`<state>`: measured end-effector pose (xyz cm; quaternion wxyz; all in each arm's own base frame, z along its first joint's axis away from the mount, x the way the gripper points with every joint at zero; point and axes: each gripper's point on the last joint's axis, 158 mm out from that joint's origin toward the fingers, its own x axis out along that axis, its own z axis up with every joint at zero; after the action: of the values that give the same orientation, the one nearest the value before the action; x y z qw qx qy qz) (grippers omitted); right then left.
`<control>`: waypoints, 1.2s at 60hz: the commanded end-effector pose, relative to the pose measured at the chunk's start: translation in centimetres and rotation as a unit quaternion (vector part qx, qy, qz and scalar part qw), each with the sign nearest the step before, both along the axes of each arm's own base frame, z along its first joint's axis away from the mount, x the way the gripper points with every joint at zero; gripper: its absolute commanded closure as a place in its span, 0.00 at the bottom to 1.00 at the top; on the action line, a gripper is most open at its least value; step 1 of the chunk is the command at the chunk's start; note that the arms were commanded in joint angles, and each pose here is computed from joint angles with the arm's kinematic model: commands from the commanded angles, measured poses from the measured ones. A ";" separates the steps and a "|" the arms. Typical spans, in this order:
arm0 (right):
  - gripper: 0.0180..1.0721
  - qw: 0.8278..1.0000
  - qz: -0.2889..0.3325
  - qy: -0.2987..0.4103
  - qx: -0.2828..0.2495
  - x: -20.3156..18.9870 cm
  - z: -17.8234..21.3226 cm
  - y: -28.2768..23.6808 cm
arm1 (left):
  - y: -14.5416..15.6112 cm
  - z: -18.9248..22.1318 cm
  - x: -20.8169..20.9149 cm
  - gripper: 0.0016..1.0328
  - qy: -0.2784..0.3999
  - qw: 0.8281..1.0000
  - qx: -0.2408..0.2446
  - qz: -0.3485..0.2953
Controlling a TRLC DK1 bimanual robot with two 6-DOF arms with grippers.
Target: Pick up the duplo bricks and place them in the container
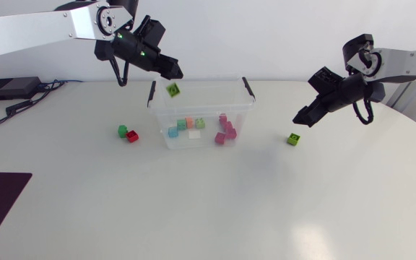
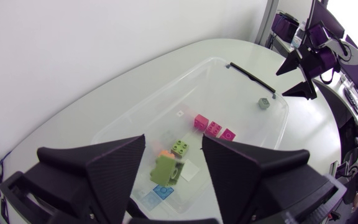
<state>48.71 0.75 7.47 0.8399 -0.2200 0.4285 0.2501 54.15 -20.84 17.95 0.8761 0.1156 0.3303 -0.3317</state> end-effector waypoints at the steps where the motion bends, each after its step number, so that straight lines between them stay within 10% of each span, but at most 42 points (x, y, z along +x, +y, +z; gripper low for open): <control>1: 0.06 1.000 0.020 0.012 -0.010 1.1 -1.1 -0.5 | 1.2 1.1 0.9 0.10 -0.004 1.000 -0.007 0.019; 34: 0.06 0.977 0.104 0.148 -0.113 2.3 -6.2 -1.6 | 17.5 -2.9 0.2 0.08 0.069 0.990 0.054 0.109; 72: 0.11 0.963 0.116 0.206 -0.129 -0.9 -11.0 -1.4 | 22.4 -11.9 -1.6 0.08 0.118 0.982 0.061 0.138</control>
<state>48.94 -0.85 -1.46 0.6851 -0.3121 0.5802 0.3110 53.25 1.16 8.33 0.8697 0.0787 0.4473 -0.1933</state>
